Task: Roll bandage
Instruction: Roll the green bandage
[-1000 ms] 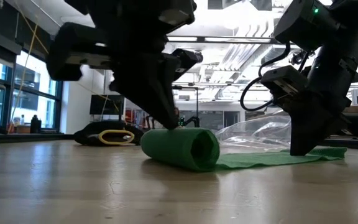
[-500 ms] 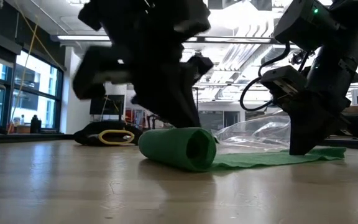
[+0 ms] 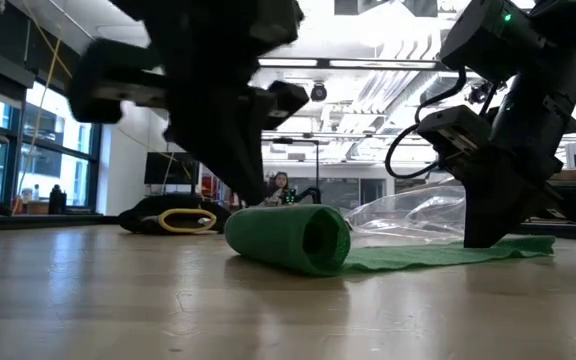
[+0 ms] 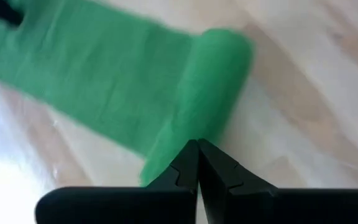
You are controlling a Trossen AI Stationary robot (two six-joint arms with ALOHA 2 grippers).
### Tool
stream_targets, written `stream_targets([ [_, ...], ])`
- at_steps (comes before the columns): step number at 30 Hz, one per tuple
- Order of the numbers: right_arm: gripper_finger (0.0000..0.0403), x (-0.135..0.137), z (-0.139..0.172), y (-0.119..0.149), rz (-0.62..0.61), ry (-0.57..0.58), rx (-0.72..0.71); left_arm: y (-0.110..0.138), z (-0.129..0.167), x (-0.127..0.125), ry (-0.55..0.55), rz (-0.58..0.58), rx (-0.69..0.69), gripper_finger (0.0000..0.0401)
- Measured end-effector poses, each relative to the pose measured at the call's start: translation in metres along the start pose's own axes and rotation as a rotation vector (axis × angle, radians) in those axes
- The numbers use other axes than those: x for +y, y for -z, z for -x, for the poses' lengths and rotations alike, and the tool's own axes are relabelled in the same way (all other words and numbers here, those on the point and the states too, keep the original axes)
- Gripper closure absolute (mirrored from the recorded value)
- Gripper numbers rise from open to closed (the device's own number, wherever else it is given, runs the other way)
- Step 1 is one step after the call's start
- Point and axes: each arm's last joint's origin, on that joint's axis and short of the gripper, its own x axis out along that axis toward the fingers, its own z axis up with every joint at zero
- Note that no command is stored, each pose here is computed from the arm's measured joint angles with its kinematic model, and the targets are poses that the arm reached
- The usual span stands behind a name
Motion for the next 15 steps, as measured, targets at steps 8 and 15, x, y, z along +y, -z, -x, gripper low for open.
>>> stream_targets([
  [8,0.0403,0.0001,0.0,0.0,0.0,-0.001,0.0,-0.0031,-0.0026,-0.0071,-0.004,-0.044,-0.031,0.0401],
  [15,0.0403,0.0001,0.0,0.0,0.0,-0.001,0.0,-0.001,-0.0084,-0.0054,-0.006,-0.091,-0.02,0.0401],
])
